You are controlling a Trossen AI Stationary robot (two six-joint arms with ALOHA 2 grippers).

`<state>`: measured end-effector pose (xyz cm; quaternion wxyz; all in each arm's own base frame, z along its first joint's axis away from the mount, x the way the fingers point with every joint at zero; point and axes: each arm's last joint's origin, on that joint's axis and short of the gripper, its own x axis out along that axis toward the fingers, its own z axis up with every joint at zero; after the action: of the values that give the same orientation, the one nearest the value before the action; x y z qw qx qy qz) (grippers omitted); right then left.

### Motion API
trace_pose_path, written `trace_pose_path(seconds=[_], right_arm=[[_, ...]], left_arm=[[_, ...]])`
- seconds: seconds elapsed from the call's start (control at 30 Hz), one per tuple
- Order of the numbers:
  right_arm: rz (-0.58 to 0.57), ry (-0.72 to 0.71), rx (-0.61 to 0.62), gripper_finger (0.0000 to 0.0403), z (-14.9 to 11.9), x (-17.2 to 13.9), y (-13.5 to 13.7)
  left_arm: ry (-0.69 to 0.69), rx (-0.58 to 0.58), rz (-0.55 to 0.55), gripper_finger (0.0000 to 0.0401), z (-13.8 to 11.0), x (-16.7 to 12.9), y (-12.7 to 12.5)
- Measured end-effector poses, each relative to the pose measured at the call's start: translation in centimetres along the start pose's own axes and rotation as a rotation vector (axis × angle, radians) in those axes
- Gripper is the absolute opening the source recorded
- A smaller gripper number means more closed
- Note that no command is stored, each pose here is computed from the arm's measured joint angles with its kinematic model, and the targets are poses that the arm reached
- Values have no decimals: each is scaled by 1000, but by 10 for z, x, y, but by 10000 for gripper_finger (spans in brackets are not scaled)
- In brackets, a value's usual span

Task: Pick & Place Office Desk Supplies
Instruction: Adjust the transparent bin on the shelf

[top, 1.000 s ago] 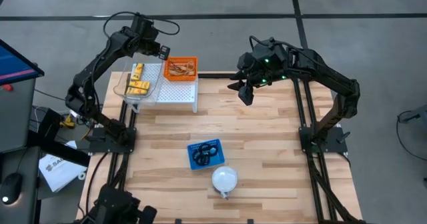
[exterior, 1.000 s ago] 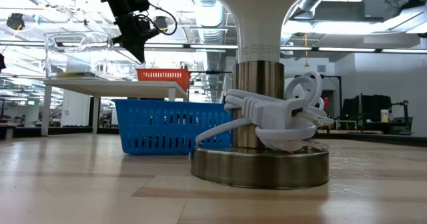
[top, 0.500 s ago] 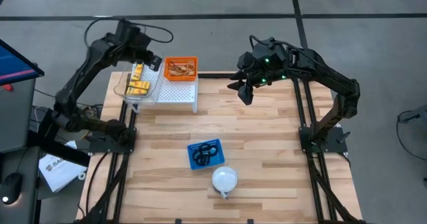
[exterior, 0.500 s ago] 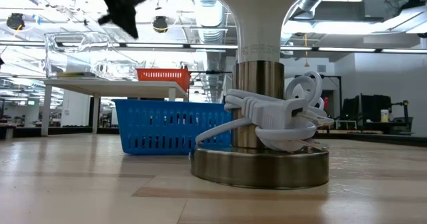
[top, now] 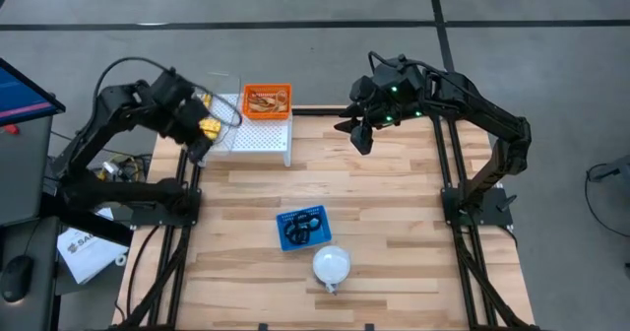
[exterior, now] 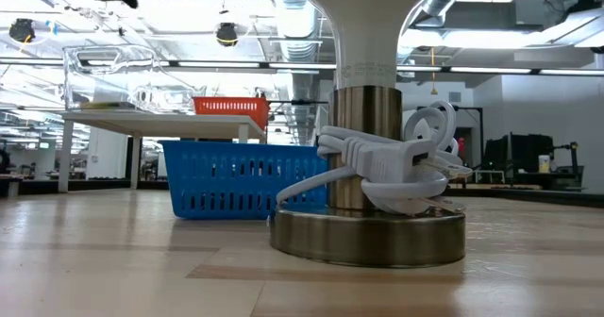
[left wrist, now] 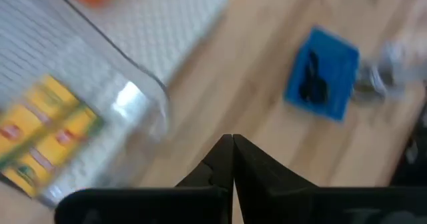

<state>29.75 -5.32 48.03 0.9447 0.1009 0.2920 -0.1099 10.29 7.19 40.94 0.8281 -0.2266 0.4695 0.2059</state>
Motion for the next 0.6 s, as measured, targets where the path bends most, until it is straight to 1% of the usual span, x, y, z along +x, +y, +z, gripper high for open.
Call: trace_pose_path(seconds=[0.07, 0.13, 0.23, 0.3, 0.43, 0.6], right_arm=[[1, -2, 0, 166, 0, 0, 0], [4, -8, -2, 166, 1, 0, 1], [12, -17, -6, 166, 1, 0, 4], [9, -17, -11, 166, 1, 0, 6], [0, -19, -18, 166, 0, 0, 9], [5, -16, -10, 166, 0, 0, 11]], left_arm=[[37, 10, -19, 0, -4, 1, -5], [29, 16, -33, 0, -3, 1, -10], [57, 25, 0, 0, -1, 7, -13], [99, 32, 9, 0, -1, 16, -14], [198, 22, 64, 0, 0, 41, -10], [291, 17, 90, 0, -2, 65, -6]])
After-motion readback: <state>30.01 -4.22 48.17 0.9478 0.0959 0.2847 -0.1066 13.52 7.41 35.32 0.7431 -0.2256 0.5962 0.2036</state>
